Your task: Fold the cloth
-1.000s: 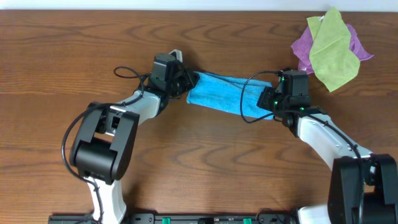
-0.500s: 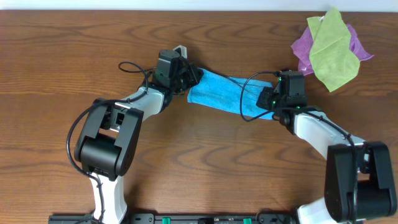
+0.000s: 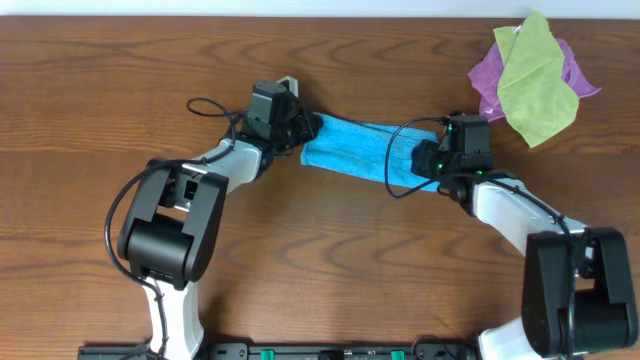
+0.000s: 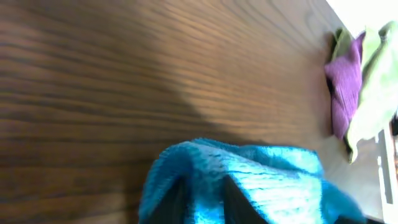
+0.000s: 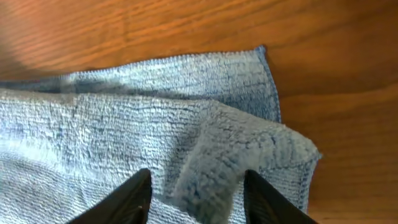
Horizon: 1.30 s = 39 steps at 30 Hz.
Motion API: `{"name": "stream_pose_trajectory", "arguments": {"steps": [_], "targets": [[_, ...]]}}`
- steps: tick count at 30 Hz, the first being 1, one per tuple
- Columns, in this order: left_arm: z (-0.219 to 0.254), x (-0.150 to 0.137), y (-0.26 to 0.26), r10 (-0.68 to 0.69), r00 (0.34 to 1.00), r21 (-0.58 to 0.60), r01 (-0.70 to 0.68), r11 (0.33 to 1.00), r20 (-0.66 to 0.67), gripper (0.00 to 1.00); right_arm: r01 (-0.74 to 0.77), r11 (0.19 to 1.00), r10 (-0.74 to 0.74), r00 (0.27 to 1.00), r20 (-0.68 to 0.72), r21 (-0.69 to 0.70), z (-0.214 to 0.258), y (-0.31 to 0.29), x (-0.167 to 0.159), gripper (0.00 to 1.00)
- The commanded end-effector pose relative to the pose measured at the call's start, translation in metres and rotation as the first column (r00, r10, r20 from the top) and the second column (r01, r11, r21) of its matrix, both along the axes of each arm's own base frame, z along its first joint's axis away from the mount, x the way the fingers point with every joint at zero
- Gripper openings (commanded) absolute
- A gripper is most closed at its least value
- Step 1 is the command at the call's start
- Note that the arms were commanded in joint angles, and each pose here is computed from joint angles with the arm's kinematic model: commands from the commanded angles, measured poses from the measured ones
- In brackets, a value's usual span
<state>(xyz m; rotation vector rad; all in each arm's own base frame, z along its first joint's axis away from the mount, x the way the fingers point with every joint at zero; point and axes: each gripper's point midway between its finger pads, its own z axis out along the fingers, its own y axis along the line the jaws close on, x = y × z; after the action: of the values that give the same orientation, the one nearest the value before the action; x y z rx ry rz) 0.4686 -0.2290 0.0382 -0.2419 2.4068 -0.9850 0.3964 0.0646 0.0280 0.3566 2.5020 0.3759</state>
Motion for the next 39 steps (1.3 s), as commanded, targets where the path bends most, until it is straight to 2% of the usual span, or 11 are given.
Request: {"name": "stream_pose_trajectory", "arguments": {"steps": [1, 5, 6, 11, 16, 18, 20, 24, 31, 33, 39], "targets": [[-0.001, 0.010, 0.013, 0.021, 1.000, 0.016, -0.021, 1.000, 0.011, 0.36, -0.016, 1.000, 0.017, 1.000, -0.025, 0.018, -0.004, 0.003, -0.006, 0.50], [-0.003, 0.013, 0.024, 0.041, 0.999, 0.018, -0.041, 0.999, -0.002, 0.66, -0.023, 0.999, 0.024, 0.999, -0.047, 0.025, -0.006, 0.005, -0.011, 0.53], [-0.004, 0.013, 0.026, 0.044, 0.999, 0.017, -0.044, 0.999, -0.006, 0.71, -0.022, 0.999, 0.023, 0.999, -0.049, 0.025, -0.006, 0.004, -0.011, 0.53], [0.004, 0.015, 0.031, 0.036, 0.999, -0.008, -0.036, 0.999, 0.000, 0.76, -0.022, 0.999, 0.023, 0.999, -0.028, 0.026, 0.005, 0.004, -0.011, 0.53], [0.039, 0.011, 0.022, -0.041, 0.997, -0.043, 0.044, 0.998, 0.070, 0.85, -0.020, 0.999, 0.020, 1.000, 0.006, 0.032, 0.030, 0.004, -0.015, 0.56], [0.049, 0.006, 0.021, -0.052, 0.996, -0.049, 0.055, 0.997, 0.067, 0.85, -0.013, 0.999, 0.013, 1.000, 0.002, 0.037, 0.038, 0.003, -0.021, 0.58], [0.056, -0.001, 0.020, -0.064, 0.997, -0.056, 0.067, 0.996, 0.052, 0.79, -0.001, 0.999, 0.002, 1.000, -0.007, 0.044, 0.048, 0.002, -0.030, 0.60], [0.062, -0.017, 0.014, -0.109, 0.994, -0.087, 0.109, 0.990, 0.003, 0.50, 0.026, 0.998, -0.025, 0.999, -0.028, 0.062, 0.068, 0.000, -0.052, 0.63], [0.059, -0.032, -0.007, -0.166, 0.986, -0.094, 0.163, 0.982, -0.022, 0.10, 0.078, 0.993, -0.073, 0.995, -0.066, 0.092, 0.094, -0.004, -0.089, 0.61], [0.056, -0.032, -0.010, -0.152, 0.988, -0.064, 0.150, 0.987, -0.021, 0.06, 0.095, 0.990, -0.085, 0.993, -0.086, 0.108, 0.096, -0.003, -0.097, 0.61], [0.044, -0.027, -0.017, -0.071, 0.997, 0.077, 0.070, 0.995, 0.014, 0.06, 0.172, 0.970, -0.136, 0.969, -0.205, 0.174, 0.087, 0.002, -0.115, 0.65]]}}
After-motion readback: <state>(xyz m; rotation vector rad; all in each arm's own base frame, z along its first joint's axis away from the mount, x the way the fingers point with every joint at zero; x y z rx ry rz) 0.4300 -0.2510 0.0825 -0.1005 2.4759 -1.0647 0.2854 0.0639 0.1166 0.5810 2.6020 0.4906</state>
